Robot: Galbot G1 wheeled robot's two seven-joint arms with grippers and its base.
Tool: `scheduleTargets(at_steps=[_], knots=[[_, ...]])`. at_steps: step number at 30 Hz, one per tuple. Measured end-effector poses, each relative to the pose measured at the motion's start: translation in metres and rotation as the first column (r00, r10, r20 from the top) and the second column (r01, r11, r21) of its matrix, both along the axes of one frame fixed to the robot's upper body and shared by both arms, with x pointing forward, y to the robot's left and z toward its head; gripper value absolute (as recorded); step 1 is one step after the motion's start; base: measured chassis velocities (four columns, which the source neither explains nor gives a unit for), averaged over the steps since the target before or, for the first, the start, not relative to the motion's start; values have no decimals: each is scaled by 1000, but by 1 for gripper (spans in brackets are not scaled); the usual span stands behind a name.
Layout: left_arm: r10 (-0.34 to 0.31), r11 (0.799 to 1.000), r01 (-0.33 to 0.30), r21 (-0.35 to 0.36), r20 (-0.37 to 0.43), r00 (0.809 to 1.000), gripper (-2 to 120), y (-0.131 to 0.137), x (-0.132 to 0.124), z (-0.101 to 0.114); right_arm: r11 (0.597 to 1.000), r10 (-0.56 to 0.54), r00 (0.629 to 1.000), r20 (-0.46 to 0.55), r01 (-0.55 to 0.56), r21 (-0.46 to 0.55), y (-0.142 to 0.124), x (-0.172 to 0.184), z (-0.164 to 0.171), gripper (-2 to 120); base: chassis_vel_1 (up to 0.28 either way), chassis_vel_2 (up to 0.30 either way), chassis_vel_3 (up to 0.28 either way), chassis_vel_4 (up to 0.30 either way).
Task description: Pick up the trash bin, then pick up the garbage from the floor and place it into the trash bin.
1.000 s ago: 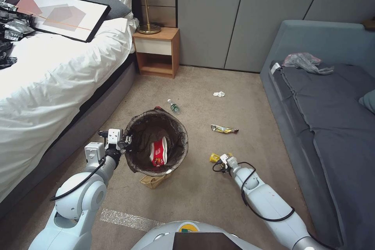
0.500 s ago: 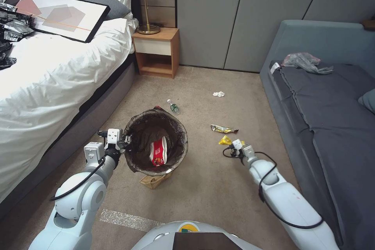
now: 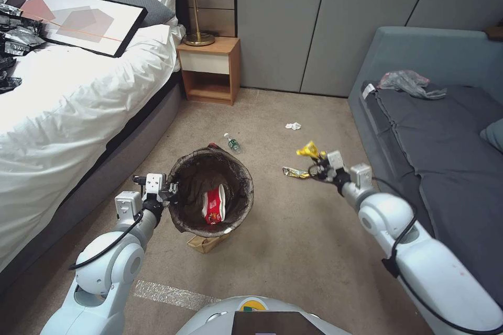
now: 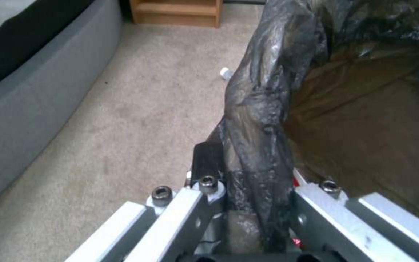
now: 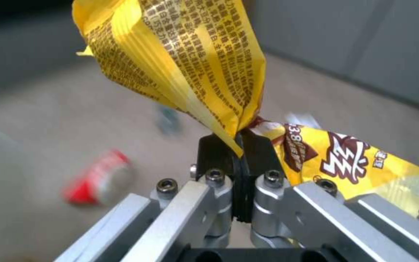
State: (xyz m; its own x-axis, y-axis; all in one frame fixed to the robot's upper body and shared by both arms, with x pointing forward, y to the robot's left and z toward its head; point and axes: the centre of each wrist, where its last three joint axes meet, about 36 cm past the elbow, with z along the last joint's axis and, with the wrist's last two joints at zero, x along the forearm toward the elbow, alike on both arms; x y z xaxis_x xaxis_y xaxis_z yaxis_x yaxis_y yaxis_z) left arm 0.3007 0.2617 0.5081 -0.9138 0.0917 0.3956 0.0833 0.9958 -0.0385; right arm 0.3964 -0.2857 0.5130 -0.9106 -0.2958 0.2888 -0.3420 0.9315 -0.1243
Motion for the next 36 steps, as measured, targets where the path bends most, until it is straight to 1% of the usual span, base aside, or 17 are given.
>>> scheduleTargets(at_steps=[1,3,4,6,10,13,14,15,17,18,19,20,21,24,27,31,36], knots=[[0,1000,0,0,0,1000,0,0,0,0,1000,0,1000,0,0,0,0,0,0,0,0,0,0,0],[-1,1000,0,-3,-8,1000,0,-2,-1,0,991,120,992,35,-122,59,22,-7,42,0,0,0,0,0],[-1,1000,0,-3,-8,1000,0,-2,-1,0,991,120,992,35,-122,59,22,-7,42,0,0,0,0,0],[-6,1000,6,-13,-12,1000,0,-5,-1,1,967,239,970,43,-242,86,40,-9,69,0,0,0,0,0],[-11,1000,10,-23,-13,1000,0,-6,-1,1,949,306,951,49,-309,71,51,-6,79,0,0,0,0,0],[-16,999,15,-28,-19,1000,0,-7,-1,-1,900,431,900,72,-434,41,76,3,102,0,0,0,0,0],[-16,999,15,-28,-19,1000,0,-7,-1,-1,900,431,900,72,-434,41,76,3,102,0,0,0,0,0],[-18,999,17,-30,-23,1000,0,-7,-1,-2,867,496,866,60,-498,27,94,7,106,0,0,0,0,0],[-19,999,19,-27,-25,999,0,-6,1,-4,799,600,800,20,-601,20,129,7,103,0,0,0,0,0],[-19,999,19,-27,-25,999,0,-6,1,-4,799,600,800,20,-601,20,129,7,103,0,0,0,0,0],[-18,1000,17,-26,-26,1000,0,-5,1,-4,774,633,775,6,-633,15,141,5,102,0,0,0,0,0],[-18,1000,17,-26,-26,1000,0,-5,1,-4,774,633,775,6,-633,15,141,5,102,0,0,0,0,0],[-15,1000,15,-25,-27,1000,0,-5,2,-4,754,657,754,-12,-657,11,149,3,100,0,0,0,0,0],[-14,1000,13,-25,-28,1000,0,-4,2,-5,738,675,737,-33,-675,6,155,1,96,0,0,0,0,0],[-11,1000,10,-22,-31,999,0,-3,4,-6,699,713,696,-90,-715,10,168,-6,80,0,0,0,0,0],[-9,1000,8,-19,-30,999,0,-1,5,-6,681,727,675,-125,-732,10,175,-9,69,0,0,0,0,0],[-7,1000,7,-19,-29,1000,0,0,5,-5,683,723,674,-153,-730,8,178,-7,58,0,0,0,0,0]])
